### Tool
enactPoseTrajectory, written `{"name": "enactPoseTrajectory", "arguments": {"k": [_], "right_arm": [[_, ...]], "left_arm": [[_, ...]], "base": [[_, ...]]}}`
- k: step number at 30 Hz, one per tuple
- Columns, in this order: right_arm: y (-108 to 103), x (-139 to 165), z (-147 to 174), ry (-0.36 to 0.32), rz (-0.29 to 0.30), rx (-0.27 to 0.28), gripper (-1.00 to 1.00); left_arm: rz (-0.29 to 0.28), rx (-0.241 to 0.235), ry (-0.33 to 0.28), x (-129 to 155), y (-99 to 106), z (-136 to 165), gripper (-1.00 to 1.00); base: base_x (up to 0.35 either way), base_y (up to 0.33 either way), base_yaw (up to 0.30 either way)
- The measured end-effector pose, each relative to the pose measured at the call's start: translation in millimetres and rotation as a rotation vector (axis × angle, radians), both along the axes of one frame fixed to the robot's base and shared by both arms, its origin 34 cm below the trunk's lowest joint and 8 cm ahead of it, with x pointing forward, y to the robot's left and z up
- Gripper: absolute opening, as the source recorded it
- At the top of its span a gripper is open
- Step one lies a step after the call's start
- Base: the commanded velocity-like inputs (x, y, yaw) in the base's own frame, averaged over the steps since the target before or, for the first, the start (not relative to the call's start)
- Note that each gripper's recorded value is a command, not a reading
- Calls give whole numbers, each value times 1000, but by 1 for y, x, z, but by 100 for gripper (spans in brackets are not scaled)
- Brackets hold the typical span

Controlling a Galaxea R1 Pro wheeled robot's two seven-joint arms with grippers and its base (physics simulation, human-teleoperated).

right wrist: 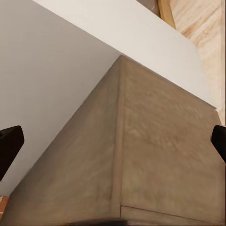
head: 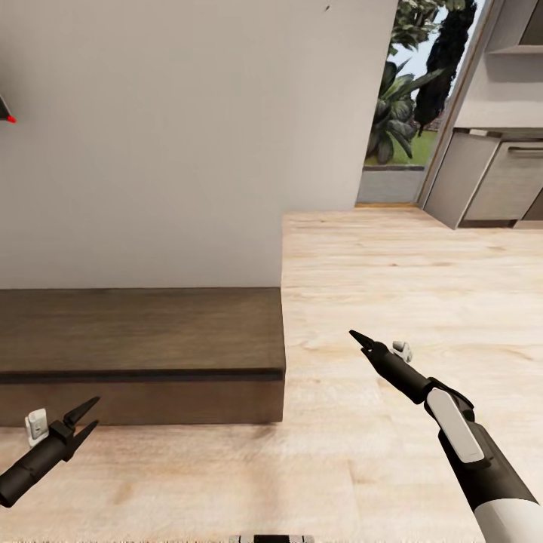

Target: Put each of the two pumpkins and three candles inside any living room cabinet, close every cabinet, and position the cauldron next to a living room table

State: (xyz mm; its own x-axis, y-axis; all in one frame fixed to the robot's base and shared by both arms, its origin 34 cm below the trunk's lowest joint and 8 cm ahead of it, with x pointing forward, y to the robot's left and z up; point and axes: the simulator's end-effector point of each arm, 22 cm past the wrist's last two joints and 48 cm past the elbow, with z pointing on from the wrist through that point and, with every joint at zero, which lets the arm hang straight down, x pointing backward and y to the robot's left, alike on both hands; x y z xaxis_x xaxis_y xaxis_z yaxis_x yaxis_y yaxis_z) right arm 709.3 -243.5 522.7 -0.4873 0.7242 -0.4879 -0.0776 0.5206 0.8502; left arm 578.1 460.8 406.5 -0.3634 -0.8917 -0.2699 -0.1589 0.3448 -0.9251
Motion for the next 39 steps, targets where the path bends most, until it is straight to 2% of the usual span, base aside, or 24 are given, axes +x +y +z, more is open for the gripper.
{"name": "enactPoseTrajectory", "arguments": {"k": [9,18,25,30,39], "right_arm": [[0,0,-24,35,1,0,100],[1,-1,-45,63,6,6,100],[1,-2,-64,91,7,6,100],[2,-3,-77,111,8,7,100],[3,-3,-77,110,9,7,100]], "left_arm": [[0,-14,-12,-2,1,-7,100],[-9,-21,3,-6,-1,-22,100],[-31,-39,-22,-8,-6,-24,100],[-34,-42,-9,-11,-6,-33,100],[-36,-45,-17,-11,-7,-31,100]], "base": [[0,0,0],[0,0,0],[0,0,0],[0,0,0],[0,0,0]]}}
